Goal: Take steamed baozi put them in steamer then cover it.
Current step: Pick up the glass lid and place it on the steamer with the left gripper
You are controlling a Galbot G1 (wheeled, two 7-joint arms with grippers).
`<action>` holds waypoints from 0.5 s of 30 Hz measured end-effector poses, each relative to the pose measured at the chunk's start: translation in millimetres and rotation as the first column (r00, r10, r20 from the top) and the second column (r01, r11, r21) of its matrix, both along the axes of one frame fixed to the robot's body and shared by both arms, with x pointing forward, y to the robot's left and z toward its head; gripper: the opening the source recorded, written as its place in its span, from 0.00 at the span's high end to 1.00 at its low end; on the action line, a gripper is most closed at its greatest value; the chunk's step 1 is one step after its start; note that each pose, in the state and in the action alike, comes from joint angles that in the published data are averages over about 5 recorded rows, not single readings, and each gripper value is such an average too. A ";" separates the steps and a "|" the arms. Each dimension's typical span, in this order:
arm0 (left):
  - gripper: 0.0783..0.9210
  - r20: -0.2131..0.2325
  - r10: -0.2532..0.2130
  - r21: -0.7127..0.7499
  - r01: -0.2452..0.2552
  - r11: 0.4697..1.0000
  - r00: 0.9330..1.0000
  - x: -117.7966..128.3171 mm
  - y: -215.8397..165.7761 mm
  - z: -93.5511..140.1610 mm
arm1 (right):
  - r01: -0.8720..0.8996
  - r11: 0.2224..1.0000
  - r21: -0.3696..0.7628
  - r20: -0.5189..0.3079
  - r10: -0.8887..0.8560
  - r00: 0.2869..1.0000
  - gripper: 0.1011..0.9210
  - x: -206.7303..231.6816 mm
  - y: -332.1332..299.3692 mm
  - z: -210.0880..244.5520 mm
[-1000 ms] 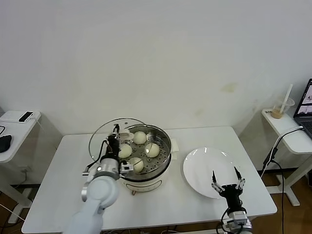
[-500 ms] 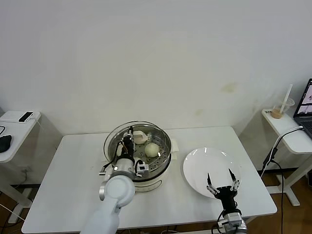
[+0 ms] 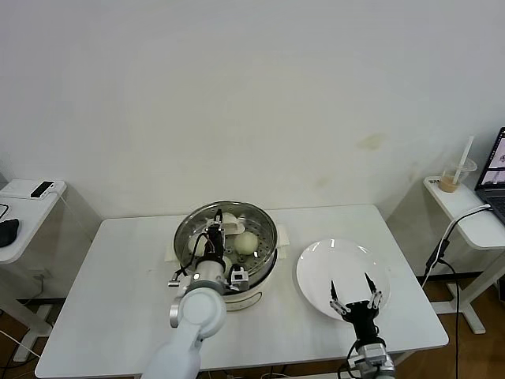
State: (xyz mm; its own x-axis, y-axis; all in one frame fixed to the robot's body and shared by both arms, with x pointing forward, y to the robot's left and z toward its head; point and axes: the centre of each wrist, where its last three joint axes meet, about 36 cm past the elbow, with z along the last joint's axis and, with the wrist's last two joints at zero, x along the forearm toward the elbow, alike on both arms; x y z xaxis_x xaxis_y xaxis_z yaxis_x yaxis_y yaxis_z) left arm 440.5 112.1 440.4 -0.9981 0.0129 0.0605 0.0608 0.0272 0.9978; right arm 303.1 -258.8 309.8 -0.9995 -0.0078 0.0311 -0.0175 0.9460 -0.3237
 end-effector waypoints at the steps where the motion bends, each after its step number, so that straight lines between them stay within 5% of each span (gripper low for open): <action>1: 0.93 0.000 -0.001 0.001 0.001 1.000 1.000 0.0 -0.7 -0.1 | -0.001 1.000 0.002 -0.001 0.001 1.000 0.12 0.1 0.8 -0.1; 15: 0.93 -0.003 -0.005 0.006 0.005 1.000 1.000 2.3 -6.2 -2.3 | -0.010 1.000 0.014 -0.006 0.010 1.000 0.12 -0.6 6.1 0.1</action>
